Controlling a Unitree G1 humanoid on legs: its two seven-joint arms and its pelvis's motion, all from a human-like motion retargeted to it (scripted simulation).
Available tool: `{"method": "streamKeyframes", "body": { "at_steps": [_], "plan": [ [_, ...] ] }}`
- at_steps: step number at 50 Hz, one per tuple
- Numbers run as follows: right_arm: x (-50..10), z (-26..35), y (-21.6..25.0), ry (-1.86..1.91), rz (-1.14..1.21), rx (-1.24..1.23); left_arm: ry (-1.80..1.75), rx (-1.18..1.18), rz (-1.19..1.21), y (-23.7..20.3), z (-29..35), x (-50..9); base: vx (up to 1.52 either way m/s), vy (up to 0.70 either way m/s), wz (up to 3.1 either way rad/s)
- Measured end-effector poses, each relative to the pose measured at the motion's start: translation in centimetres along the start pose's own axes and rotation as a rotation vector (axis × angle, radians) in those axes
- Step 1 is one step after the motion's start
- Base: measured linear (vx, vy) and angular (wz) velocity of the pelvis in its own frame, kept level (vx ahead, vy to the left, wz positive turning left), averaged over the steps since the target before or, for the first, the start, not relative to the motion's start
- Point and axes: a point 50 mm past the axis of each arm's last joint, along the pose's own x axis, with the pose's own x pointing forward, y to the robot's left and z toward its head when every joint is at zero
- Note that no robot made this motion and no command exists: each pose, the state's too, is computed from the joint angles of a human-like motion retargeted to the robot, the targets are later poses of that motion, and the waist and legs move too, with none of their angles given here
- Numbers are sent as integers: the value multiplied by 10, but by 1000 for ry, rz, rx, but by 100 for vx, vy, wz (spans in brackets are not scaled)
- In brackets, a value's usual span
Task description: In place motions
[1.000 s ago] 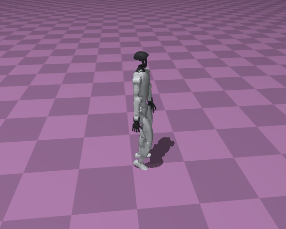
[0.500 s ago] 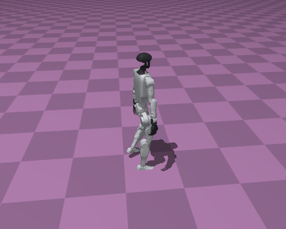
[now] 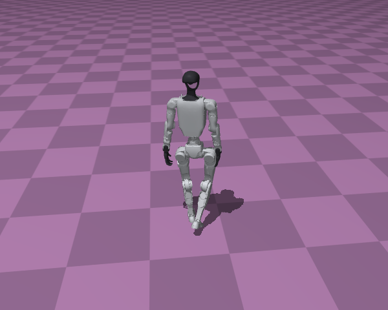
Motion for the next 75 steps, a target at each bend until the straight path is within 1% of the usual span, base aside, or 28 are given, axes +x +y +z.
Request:
{"method": "streamKeyframes", "body": {
  "at_steps": [5,8,10,15,18,25,29,35,41,50,55,60,64,70,75],
  "plan": [
    [1,16,5,-38,-10,-261,-139,147,-36,-4,47,-2,-3,-36,315],
    [1,17,1,-25,-27,-357,-179,197,-19,-2,58,-4,-7,-35,275],
    [1,17,1,-12,-34,-387,-182,191,-3,2,58,-4,-6,-29,114],
    [-1,27,-9,14,-75,-349,-81,33,25,-1,30,-1,-16,-21,91],
    [-2,37,-12,-33,-101,-281,26,-107,15,1,-5,-1,-11,-17,225],
    [-3,49,-14,-91,-74,-151,147,-107,55,2,-53,-5,-20,-7,124],
    [-2,42,-14,-41,-82,-195,209,-139,37,-9,-77,-7,-14,3,93],
    [-1,26,-11,39,-86,-248,248,-257,38,-20,-87,-8,-6,10,90],
    [-2,-2,-10,124,-87,-222,162,-177,30,-12,-58,-3,12,21,-9],
    [-4,-32,-8,191,-107,-137,-81,11,9,0,19,0,32,29,30],
    [-6,-46,-4,210,-102,-67,-220,117,-9,-2,69,-5,32,23,19],
    [-7,-52,-6,226,-112,-94,-265,152,-19,-9,80,-7,32,27,24],
    [-5,-45,-5,205,-109,-114,-185,105,-21,-12,58,-2,22,14,34],
    [-2,-32,4,148,-71,-121,69,51,-18,-11,1,-1,13,-1,66],
    [-1,-25,7,124,-60,-190,168,8,5,-10,-35,-3,5,-5,74]
  ]
}}
